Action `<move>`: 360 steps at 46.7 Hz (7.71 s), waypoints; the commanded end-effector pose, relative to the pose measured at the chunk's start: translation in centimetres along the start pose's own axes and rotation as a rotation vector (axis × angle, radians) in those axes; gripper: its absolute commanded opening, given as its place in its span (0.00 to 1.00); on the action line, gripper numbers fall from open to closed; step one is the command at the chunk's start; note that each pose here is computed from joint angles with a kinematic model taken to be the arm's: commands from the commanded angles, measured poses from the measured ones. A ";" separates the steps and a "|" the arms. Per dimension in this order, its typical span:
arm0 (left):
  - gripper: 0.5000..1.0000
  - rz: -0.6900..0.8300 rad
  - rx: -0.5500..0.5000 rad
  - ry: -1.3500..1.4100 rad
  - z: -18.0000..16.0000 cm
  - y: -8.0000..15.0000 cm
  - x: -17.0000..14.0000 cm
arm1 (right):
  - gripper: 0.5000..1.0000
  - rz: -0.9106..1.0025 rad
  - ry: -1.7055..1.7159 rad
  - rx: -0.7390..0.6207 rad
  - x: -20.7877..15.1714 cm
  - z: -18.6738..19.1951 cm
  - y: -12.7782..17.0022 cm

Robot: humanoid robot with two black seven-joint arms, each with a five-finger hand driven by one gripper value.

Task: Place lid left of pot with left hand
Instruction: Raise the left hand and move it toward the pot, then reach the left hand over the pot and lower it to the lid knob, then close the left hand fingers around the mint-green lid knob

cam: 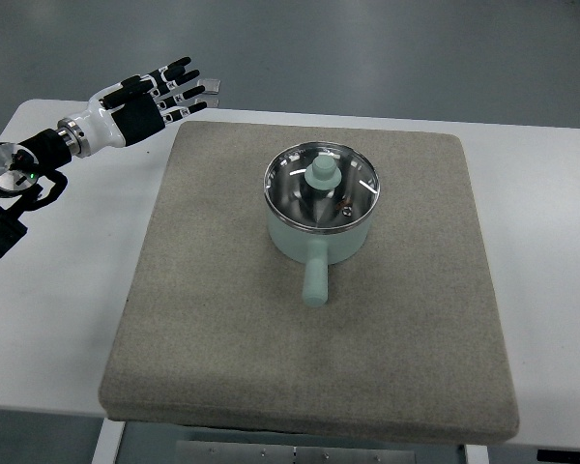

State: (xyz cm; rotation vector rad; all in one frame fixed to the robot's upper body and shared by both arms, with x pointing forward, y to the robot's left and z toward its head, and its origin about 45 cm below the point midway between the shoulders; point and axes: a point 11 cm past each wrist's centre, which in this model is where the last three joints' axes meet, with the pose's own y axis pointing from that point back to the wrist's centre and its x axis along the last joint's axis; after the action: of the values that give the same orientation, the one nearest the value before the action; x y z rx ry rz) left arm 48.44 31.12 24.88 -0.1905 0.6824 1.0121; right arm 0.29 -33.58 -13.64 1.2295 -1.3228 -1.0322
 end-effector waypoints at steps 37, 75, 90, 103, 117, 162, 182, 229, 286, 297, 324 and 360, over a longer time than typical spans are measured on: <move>0.99 0.017 -0.002 -0.001 0.2 -0.3 -0.1 | 0.85 0.000 0.001 0.000 0.0 0.0 0.0; 0.99 0.007 0.244 -0.878 4.7 -1.7 -4.8 | 0.85 0.000 -0.001 0.000 0.0 0.0 0.0; 0.99 -0.065 0.280 -1.261 6.7 -3.0 -10.1 | 0.85 0.000 0.001 0.002 0.0 -0.1 0.0; 0.99 -0.158 0.404 -1.639 5.1 -4.4 -14.7 | 0.85 0.000 0.001 -0.001 0.0 0.0 0.0; 0.99 -0.282 0.353 -1.829 4.3 -5.3 -20.8 | 0.85 0.000 0.001 0.002 0.0 -0.1 0.0; 0.96 -0.461 0.483 -2.148 -4.6 -8.8 -24.7 | 0.85 0.000 0.000 0.002 0.0 -0.1 0.0; 0.65 -0.466 0.477 -2.157 -4.6 -8.7 -25.0 | 0.85 0.000 -0.001 0.000 0.0 0.0 0.0; 0.50 -0.467 0.480 -2.172 -4.7 -8.6 -24.9 | 0.85 0.000 0.001 0.000 0.0 0.0 0.0; 0.28 -0.478 0.468 -2.218 -4.7 -8.3 -25.4 | 0.85 0.000 0.001 0.000 0.0 0.0 0.0; 0.28 -0.472 0.468 -2.219 -4.5 -8.3 -25.3 | 0.85 0.000 -0.001 0.000 0.0 0.0 0.0; 0.13 -0.470 0.471 -2.220 -4.5 -8.2 -25.1 | 0.85 0.000 -0.001 0.000 0.0 0.0 0.0; 0.00 -0.462 0.457 -2.234 -3.9 -8.2 -25.7 | 0.85 0.000 0.001 0.000 0.0 0.0 0.0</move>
State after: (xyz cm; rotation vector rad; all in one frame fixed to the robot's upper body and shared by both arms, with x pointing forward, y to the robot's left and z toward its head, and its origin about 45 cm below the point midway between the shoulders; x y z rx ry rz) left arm 44.66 6.56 36.03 1.0469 -1.1581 0.1327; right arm 0.29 -33.58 -13.64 1.2295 -1.3229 -1.0323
